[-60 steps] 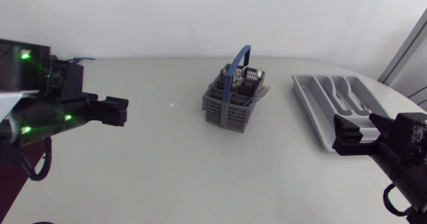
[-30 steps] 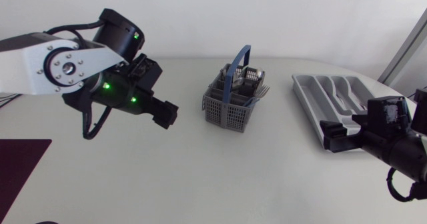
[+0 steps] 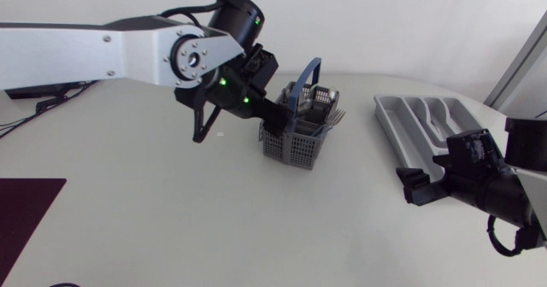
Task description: Unload the cutlery basket into the drawer organizer.
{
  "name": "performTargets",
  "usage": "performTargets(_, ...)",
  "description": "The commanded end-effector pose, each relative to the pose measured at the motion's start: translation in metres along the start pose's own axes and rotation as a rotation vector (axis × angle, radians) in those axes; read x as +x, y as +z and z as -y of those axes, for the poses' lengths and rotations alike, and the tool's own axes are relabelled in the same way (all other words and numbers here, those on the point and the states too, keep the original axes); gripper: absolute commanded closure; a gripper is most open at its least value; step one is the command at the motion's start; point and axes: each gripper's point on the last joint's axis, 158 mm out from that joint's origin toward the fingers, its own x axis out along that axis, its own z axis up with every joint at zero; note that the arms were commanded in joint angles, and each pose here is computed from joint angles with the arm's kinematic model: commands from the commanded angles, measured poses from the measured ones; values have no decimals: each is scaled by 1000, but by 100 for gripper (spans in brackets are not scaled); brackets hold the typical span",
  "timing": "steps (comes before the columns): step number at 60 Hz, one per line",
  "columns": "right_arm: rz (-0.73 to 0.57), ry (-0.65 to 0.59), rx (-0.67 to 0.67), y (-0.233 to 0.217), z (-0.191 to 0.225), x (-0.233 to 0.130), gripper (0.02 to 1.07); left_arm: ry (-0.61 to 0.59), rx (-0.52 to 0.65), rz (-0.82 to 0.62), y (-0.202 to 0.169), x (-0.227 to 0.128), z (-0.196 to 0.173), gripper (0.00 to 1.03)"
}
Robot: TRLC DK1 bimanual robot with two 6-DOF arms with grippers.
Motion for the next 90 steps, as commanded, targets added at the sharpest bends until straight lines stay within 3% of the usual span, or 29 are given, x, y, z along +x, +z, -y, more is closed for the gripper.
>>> performTargets(1,7,8,-26,10,-1,1,7,-13,12,5,9,19,7,12)
performTargets(12,-7,17,-51,8,-4,9,7,10,-22,59,28,35,5,19)
performTargets(19,-10,32,-65,10,-10,14,7,90,-25,79,38,45,-7,23)
performTargets(33,-12,40,-83,16,-14,24,7,111,-57,73,39,60,-12,51)
performTargets(36,-15,42,-84,17,-15,25,7,111,-56,68,37,62,-12,61)
performTargets(43,-13,42,-88,18,-15,26,7,115,-67,66,36,63,-15,100)
performTargets(63,-4,40,-100,23,-18,25,7,67,-39,22,-6,25,-19,100)
performTargets(90,-1,49,-152,42,-38,34,7,-26,-21,-93,-124,-55,-28,100)
